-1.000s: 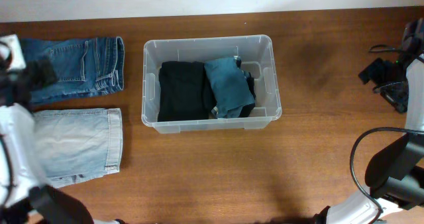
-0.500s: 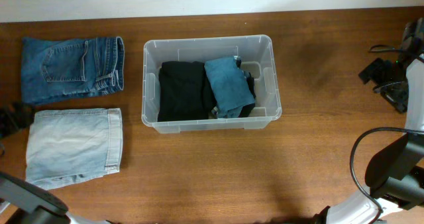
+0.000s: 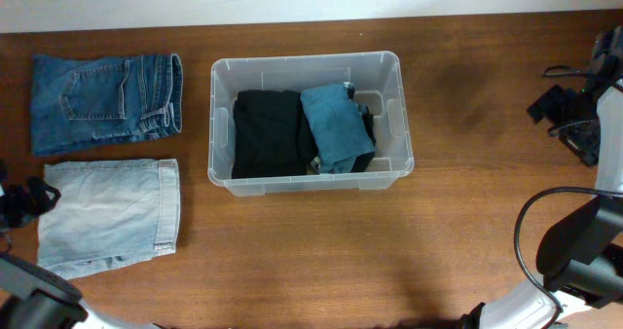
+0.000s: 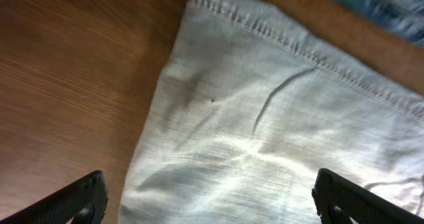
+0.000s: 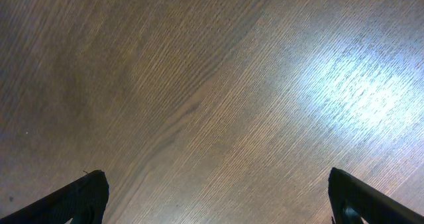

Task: Pack container
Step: 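Lower the left gripper and grasp the light-grey denim's edge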

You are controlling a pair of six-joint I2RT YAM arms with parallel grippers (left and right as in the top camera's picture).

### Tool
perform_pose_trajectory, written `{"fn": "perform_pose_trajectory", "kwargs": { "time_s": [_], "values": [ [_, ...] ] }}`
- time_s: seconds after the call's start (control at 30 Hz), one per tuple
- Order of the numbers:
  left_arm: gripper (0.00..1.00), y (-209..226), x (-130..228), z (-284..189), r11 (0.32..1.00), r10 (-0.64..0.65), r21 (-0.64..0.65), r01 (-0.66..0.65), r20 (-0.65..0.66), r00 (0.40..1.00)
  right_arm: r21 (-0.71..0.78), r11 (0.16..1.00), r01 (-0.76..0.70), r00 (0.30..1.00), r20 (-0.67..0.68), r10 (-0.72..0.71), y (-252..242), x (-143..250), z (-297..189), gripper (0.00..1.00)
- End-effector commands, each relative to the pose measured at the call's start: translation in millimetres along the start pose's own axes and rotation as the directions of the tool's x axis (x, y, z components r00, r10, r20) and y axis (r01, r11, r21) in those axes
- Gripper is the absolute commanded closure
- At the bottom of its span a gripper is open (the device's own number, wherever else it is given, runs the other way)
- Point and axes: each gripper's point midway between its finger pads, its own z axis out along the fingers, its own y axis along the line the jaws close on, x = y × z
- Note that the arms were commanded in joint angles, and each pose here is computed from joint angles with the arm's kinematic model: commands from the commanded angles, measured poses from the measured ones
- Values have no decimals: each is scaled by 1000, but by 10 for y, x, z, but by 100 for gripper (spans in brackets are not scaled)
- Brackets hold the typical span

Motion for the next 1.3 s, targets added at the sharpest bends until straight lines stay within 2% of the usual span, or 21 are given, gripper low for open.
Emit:
{"fn": "perform_pose_trajectory", "kwargs": {
  "time_s": [0.0,0.47,0.77,1.13,1.27],
  "values": [
    [0,36,53,150,999,24,31,-23,-26,999,12,1000,-9,1000,3,9,-20,-4,10,1],
    [1,250,175,436,991,130,46,-127,-50,990,12,1000,-9,1000,3,9,-20,-4,10,2],
    [1,315,329,699,992,99,84,-91,-93,991,12,1000,-9,1000,3,9,-20,-4,10,2],
    [0,81,223,757,972,76,225,-72,-9,997,12,1000,-9,1000,3,9,-20,-4,10,2],
    [0,0,260,742,964,63,260,-55,-23,998,12,1000,-9,1000,3,9,-20,-4,10,2]
  ]
}}
